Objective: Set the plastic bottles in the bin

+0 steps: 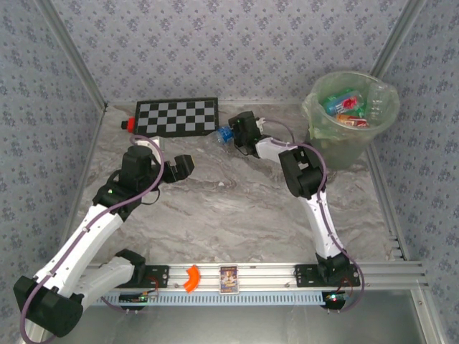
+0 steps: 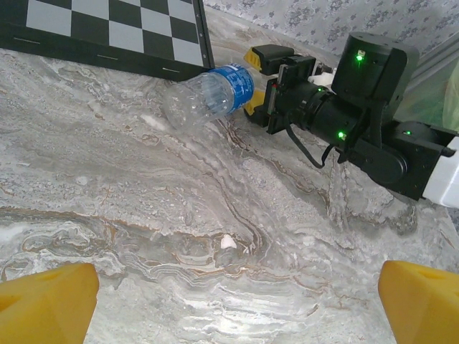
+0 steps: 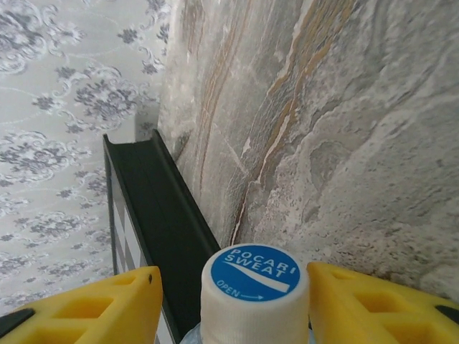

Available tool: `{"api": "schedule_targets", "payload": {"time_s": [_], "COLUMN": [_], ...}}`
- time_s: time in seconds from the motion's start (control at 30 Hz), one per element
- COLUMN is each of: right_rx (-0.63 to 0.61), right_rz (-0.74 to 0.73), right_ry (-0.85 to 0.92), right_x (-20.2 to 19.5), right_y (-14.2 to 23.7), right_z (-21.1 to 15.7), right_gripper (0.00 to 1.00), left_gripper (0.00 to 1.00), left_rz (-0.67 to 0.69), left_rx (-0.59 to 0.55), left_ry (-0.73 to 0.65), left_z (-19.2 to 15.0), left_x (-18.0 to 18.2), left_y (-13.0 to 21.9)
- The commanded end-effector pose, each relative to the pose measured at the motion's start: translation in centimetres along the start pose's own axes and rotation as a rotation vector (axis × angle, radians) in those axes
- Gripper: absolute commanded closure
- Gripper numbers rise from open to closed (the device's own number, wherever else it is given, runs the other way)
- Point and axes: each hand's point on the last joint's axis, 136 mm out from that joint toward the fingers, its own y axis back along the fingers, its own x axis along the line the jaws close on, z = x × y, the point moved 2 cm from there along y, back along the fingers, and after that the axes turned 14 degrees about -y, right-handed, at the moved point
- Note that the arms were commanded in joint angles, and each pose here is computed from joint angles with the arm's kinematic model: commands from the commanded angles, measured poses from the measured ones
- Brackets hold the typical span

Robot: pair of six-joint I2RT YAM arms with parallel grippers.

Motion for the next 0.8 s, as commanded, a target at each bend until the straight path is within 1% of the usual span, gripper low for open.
{"api": "schedule_targets", "payload": {"time_s": [0.0,0.07,0.1,0.17,0.2,0.47,0.57,0.77], "right_rx": [0.023,0.023,0.016,0.010,0.010,-0.013,-0.001,0.023], "right_rz": [-0.143,-0.135,-0.125,-0.105,-0.091,0.038,0.080,0.157], "right_ry": [0.007,0.006,0.017,0.045,0.049,0.116,0.132,0.218], "right_x": [-4.8,-4.7,-4.4,-3.8,-3.3,0.7,2.0,5.4], "right_y": [-1.7,-1.6,-1.3,-0.6,-0.3,3.9,5.7,10.8], "right_z": [0.3,0.5,0.6,0.6,0.7,0.9,0.4,-1.4], "right_gripper": [0.50,0.57,0.57,0.69,0.70,0.68,0.68,0.68], "left_gripper": [0.00,0.00,0.00,0.00,0.00,0.00,0.00,0.00], "left_rz": [-0.010,-0.009,-0.008,-0.008,-0.007,-0.015,-0.018,-0.025], "left_rx": [-0.042,-0.042,-0.041,-0.046,-0.046,-0.056,-0.065,-0.086], "left_ry": [-0.026,-0.028,-0.028,-0.028,-0.028,-0.017,-0.013,-0.008], "left_z": [1.3,1.3,1.3,1.4,1.4,1.5,1.6,2.0], "left_x": [-0.5,-0.5,-0.4,-0.4,-0.4,-0.5,-0.6,-0.8], "left_y": [1.3,1.3,1.4,1.5,1.5,1.7,2.0,2.9]}}
